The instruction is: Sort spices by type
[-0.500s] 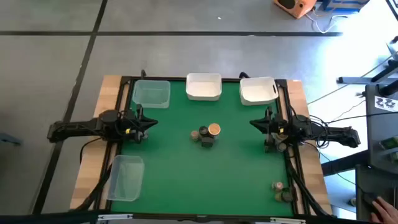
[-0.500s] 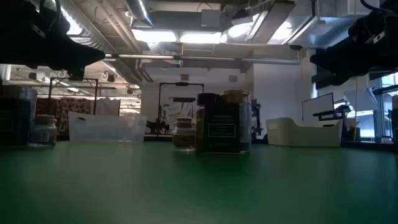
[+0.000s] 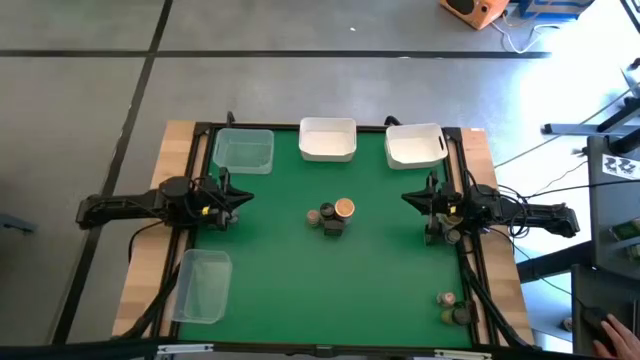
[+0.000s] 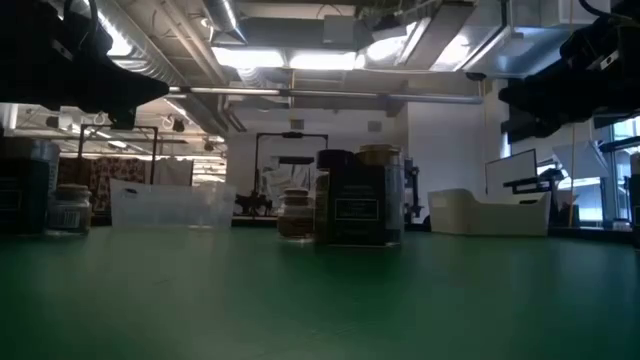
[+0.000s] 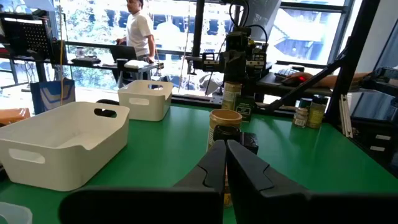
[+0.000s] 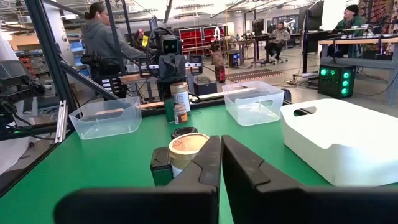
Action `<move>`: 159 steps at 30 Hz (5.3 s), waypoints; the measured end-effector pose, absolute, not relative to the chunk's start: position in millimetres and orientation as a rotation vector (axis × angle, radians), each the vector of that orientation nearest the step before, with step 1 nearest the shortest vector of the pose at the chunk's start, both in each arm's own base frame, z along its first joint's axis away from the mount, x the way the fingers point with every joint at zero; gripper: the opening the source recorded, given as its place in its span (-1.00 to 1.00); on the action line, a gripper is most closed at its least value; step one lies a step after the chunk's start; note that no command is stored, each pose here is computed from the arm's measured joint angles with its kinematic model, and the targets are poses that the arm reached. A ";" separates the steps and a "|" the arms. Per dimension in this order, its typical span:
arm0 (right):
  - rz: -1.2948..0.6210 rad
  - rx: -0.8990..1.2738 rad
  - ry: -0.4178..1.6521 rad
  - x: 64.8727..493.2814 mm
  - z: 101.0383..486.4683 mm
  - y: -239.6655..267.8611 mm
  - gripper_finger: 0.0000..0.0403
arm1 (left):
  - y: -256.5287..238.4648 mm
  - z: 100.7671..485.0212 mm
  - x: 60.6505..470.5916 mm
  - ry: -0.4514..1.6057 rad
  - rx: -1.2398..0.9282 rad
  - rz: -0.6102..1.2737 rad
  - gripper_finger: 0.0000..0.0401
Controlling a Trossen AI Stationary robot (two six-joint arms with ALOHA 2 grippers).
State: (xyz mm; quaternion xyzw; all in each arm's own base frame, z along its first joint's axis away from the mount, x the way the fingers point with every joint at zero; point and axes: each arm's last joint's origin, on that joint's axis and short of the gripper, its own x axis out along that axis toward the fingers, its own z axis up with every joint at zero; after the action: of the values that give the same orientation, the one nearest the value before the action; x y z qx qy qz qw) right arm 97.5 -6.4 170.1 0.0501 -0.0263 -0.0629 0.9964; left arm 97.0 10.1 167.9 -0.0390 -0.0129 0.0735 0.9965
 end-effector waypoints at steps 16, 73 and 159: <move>-0.126 0.100 -0.053 97.5 170.1 -6.4 -0.92 | 10.1 167.9 97.0 -0.026 -0.078 0.147 -0.97; -0.505 0.066 -0.119 93.7 175.7 -16.8 -0.92 | 22.3 215.1 108.9 -0.221 0.305 0.348 -0.99; -0.527 0.013 -0.076 93.6 173.1 -17.3 -0.92 | 11.2 148.4 324.0 0.798 0.006 0.113 -0.21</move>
State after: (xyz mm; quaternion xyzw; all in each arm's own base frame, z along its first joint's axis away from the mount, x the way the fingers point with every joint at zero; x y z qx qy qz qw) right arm 93.6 -17.3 173.1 0.0063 -0.0377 -0.2606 0.9647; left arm 324.0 11.2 148.4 0.0029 0.3885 0.0548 0.9198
